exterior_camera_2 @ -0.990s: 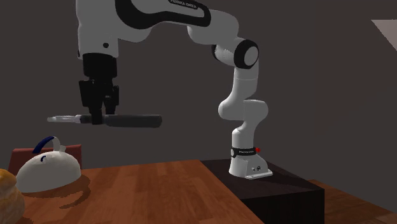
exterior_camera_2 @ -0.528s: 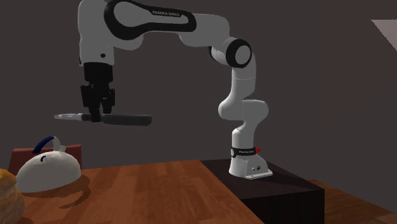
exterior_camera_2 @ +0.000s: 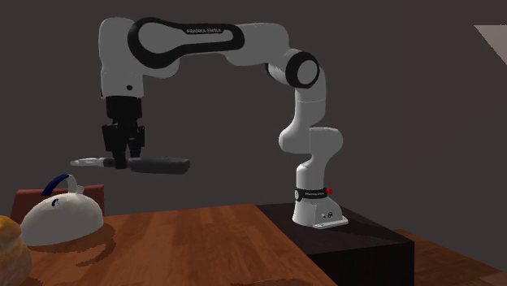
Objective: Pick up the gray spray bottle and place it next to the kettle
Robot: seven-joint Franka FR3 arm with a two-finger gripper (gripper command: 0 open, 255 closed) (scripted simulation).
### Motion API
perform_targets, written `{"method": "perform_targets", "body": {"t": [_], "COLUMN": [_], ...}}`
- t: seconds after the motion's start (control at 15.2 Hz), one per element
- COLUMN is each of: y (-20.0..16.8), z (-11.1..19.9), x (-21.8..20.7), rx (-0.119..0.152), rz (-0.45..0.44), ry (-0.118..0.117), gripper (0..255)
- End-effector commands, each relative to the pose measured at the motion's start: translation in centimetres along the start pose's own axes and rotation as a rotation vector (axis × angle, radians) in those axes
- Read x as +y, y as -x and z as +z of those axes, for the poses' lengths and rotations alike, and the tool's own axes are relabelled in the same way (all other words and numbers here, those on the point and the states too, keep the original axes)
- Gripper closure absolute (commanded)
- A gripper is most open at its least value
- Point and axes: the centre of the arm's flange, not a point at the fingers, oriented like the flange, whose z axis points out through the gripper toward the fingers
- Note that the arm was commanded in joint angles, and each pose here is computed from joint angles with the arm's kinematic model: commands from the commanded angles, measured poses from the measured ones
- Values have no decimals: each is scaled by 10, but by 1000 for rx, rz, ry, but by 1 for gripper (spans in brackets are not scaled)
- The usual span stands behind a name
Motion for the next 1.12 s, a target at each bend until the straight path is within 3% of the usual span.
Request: {"method": "perform_targets", "body": {"t": [0.0, 1.06], "y": [0, -3], "z": [10, 94], "x": [-1, -5], "rx": [1, 1], "rz": [0, 0], "ry": [0, 0], "gripper": [255, 255]}}
